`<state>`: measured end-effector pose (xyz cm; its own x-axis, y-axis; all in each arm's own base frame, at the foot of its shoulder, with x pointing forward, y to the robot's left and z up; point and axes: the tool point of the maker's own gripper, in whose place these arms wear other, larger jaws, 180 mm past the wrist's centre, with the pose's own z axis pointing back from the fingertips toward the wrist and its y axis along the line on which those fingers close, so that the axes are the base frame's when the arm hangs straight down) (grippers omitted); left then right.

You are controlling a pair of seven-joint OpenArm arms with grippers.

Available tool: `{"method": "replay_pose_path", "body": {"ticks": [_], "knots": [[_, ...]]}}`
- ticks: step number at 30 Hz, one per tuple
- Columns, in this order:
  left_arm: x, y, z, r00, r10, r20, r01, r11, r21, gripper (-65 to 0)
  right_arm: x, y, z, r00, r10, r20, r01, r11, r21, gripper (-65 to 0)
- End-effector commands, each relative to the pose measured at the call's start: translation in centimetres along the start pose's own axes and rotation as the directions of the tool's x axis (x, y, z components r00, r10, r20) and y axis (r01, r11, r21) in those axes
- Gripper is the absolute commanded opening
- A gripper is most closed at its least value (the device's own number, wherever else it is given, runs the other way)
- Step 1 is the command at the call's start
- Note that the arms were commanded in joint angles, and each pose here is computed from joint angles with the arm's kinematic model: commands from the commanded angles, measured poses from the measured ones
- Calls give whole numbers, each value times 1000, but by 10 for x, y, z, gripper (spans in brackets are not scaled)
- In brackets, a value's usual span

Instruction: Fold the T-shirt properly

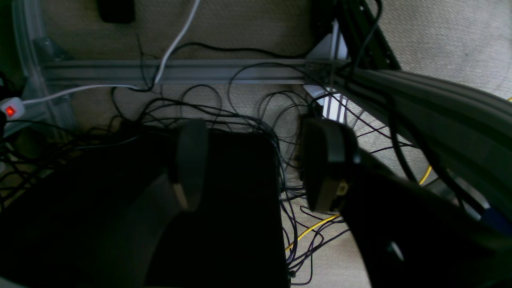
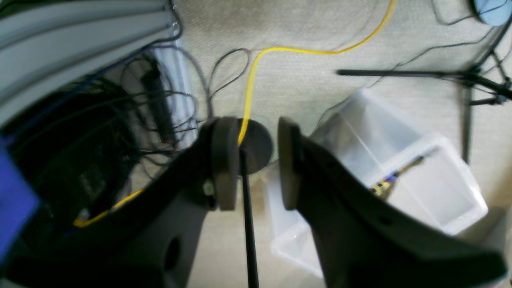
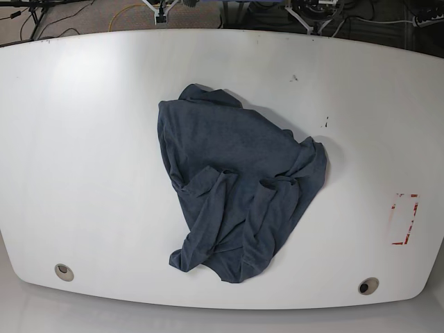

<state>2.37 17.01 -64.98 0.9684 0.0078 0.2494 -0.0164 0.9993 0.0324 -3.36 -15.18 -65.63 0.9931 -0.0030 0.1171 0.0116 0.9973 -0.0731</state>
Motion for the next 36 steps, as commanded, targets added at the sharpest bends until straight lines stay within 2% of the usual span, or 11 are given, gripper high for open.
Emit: {"method": "replay_pose_path", "body": {"ticks": [1, 6, 14, 16, 22, 34, 36], "knots": [[-13, 3, 2, 1000, 1, -30, 0, 1000, 6, -315, -2, -1, 0, 1000, 1, 3, -1, 1000, -2, -486], [-34, 12, 11, 999, 9, -47, -8, 1000, 25, -305, -17, -12, 6, 1000, 14, -7, -14, 1000, -26, -485], [-54, 38, 31, 999, 39, -23, -36, 995, 89, -302, -25, -39, 26, 997, 48, 55, -43, 994, -97, -485], [-58, 50, 39, 998, 68, -4, -67, 990, 122, -299, -25, -53, 38, 994, 68, 87, -55, 988, -141, -483], [-72, 60, 52, 997, 79, -4, -77, 986, 151, -294, -27, -64, 54, 989, 92, 118, -70, 981, -180, -483], [-68, 62, 69, 999, 34, 39, -39, 988, 152, -297, -38, -67, 71, 986, 108, 123, -83, 977, -198, -481], [-61, 69, 79, 997, 22, 73, -34, 986, 162, -297, -35, -72, 77, 984, 114, 135, -83, 972, -218, -480]]}}
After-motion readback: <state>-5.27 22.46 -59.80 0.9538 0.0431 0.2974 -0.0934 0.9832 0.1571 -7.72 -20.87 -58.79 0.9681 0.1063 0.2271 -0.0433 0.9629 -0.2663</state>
